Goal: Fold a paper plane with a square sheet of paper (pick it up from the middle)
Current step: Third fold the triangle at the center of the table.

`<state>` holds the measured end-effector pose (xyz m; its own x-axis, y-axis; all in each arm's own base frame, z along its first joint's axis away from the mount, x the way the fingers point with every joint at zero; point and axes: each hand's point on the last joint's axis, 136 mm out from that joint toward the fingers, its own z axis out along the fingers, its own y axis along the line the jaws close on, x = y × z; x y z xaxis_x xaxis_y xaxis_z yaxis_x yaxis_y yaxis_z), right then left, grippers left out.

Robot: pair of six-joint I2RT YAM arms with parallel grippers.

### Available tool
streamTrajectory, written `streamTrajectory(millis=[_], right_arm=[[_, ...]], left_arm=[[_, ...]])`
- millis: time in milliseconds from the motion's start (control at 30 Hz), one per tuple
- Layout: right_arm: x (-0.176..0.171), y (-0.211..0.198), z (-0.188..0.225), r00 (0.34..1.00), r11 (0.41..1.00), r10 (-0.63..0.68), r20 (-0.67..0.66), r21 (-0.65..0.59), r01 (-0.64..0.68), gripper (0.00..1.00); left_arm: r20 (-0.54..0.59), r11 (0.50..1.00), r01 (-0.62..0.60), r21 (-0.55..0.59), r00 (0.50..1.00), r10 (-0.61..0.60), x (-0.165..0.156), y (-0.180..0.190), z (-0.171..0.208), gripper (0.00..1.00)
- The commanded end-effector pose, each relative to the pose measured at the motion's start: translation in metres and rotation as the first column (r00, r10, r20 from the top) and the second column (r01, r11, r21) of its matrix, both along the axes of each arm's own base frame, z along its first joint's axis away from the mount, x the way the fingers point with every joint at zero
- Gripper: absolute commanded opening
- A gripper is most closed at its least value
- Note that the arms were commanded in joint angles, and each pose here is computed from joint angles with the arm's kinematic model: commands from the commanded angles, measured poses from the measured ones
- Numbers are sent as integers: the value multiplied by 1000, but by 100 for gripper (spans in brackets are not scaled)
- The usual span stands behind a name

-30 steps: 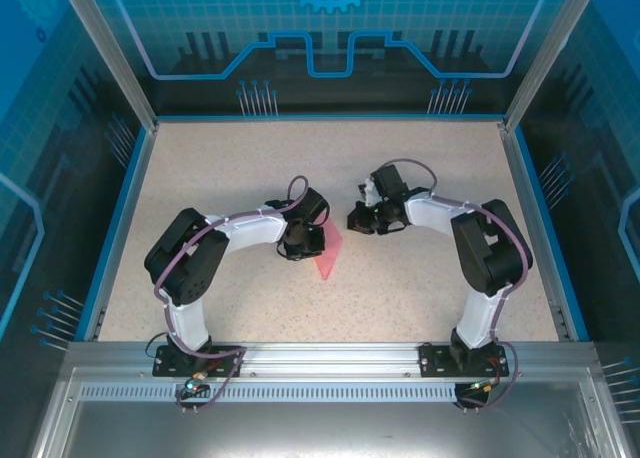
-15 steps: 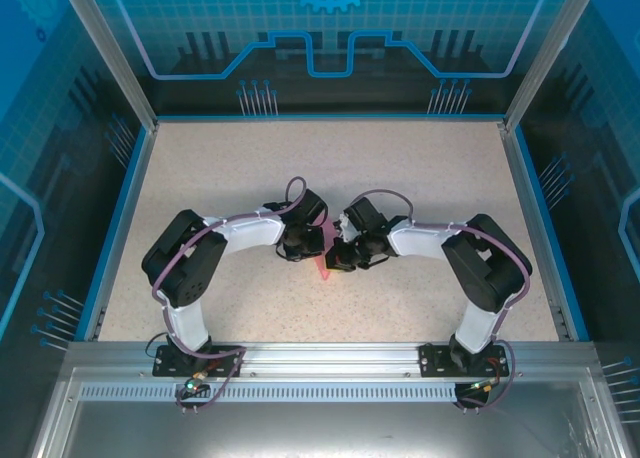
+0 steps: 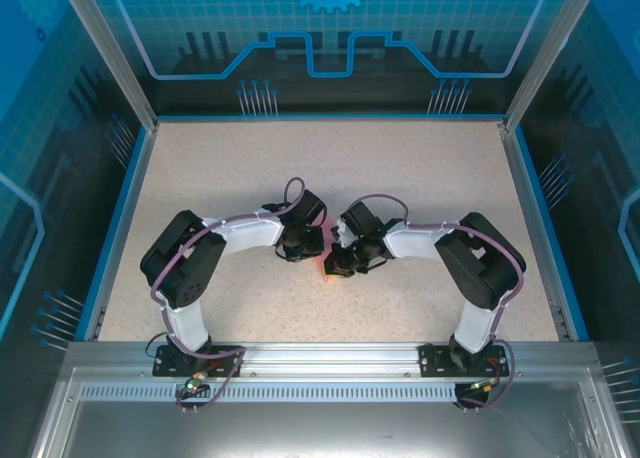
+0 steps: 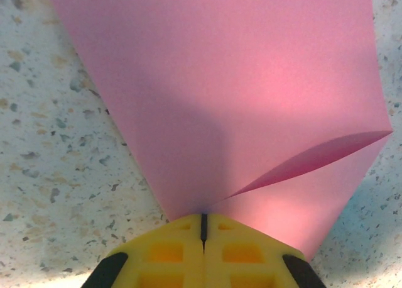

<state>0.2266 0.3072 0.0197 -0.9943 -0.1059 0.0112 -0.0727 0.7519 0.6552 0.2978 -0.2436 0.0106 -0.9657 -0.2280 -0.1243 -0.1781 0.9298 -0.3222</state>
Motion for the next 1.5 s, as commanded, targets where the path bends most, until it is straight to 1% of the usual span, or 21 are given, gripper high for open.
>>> streamTrajectory(millis=[0, 267, 467, 567, 800, 1000, 1067, 1100, 1200, 1300, 1367, 1467], right_arm=[[-17, -8, -15, 998, 998, 34, -46, -51, -36, 0], [-19, -11, -20, 998, 997, 37, -54, -72, -41, 0], [-7, 6, 12, 998, 998, 55, 42, 24, -56, 0], [-7, 11, 13, 997, 997, 64, 44, 41, -65, 0], [-16, 10, -8, 996, 997, 83, -12, -2, -83, 0], [-31, -11, -26, 994, 990, 98, -53, -94, -103, 0], [-31, -12, -26, 994, 990, 100, -52, -98, -105, 0], [-37, -18, -30, 993, 989, 96, -68, -106, -103, 0], [-23, -13, -9, 997, 997, 70, -12, -40, -70, 0], [6, -12, 28, 995, 999, 10, 98, 40, -14, 0], [24, -21, 39, 989, 999, -33, 143, 46, 26, 0], [45, -45, 35, 984, 995, -103, 148, 22, 100, 0]], left_arm=[[-128, 986, -29, 167, 991, 50, -31, 39, -50, 0], [-125, 986, -30, 163, 991, 51, -30, 39, -48, 0], [-124, 990, -28, 139, 991, 46, -30, 34, -46, 0], [-121, 991, -31, 132, 991, 47, -29, 33, -44, 0], [-119, 992, -31, 122, 992, 45, -28, 31, -43, 0], [-118, 992, -30, 123, 992, 44, -28, 31, -43, 0], [-117, 992, -30, 123, 992, 45, -28, 31, -43, 0], [-115, 992, -31, 123, 992, 45, -28, 31, -43, 0], [-108, 993, -27, 119, 993, 40, -27, 31, -42, 0], [-89, 994, -12, 106, 996, 21, -24, 27, -39, 0], [-61, 995, 8, 97, 998, -2, -18, 25, -34, 0], [4, 994, 68, 85, 998, -69, -4, 18, -24, 0]])
